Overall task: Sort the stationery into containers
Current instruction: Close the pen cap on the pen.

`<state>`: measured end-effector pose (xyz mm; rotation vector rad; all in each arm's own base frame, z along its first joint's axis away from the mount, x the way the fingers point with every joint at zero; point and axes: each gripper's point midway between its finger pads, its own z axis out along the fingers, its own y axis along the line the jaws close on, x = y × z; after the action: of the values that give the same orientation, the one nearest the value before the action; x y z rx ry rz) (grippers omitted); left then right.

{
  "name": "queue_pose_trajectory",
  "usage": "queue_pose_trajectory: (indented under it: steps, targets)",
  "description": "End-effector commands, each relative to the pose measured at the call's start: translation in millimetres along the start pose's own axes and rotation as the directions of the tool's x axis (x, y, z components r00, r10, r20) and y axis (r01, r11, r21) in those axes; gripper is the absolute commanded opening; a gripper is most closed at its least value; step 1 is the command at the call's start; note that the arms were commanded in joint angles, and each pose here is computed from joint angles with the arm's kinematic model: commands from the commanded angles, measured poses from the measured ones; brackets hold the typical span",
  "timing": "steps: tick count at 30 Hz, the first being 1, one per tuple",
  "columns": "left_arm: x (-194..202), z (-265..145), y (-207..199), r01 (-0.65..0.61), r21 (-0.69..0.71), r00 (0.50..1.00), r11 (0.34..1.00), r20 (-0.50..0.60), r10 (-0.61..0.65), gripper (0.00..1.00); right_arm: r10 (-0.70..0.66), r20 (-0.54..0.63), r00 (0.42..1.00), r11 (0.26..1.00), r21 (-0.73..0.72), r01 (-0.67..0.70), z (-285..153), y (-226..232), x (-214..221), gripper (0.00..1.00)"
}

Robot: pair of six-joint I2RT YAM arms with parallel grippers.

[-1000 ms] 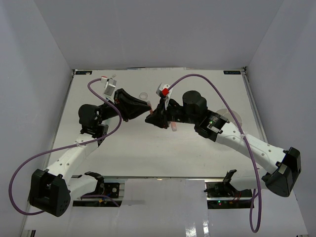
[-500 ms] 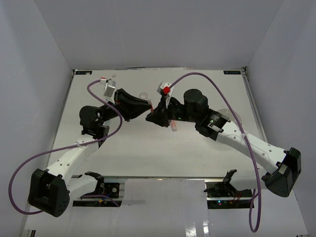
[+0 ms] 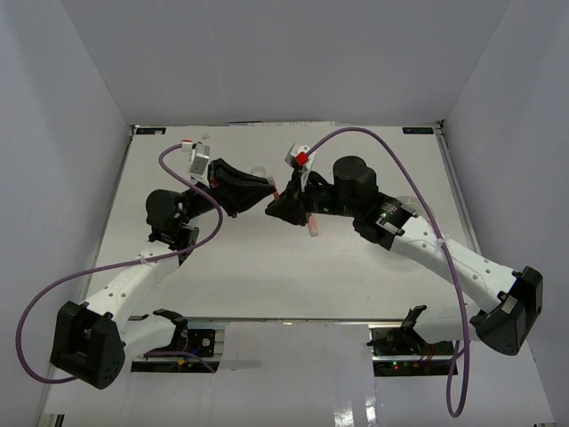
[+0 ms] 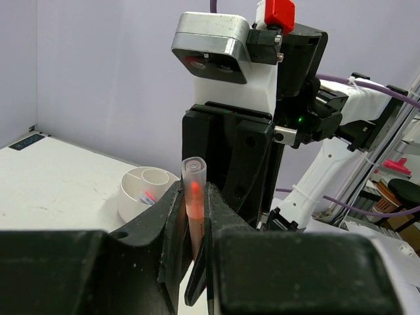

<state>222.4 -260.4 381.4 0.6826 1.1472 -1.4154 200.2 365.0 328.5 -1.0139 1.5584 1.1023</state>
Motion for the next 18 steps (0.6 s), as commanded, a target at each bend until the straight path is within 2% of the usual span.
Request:
queue_pose_trajectory:
  steps: [1,18]
  targets:
    - [77.4,-20.3,0.9,0.197,0.015,0.949,0.98,-0.255,-0.187,0.0,-0.243,0.511,0.825,0.969,0.091,0.23,-55.6,21.1,-180.9,0.08]
    - [104.3,-21.6,9.0,0.244,-0.008,0.925,0.97,-0.297,-0.236,0.0,-0.29,0.583,0.759,0.953,0.104,0.285,-69.9,29.6,-218.6,0.08]
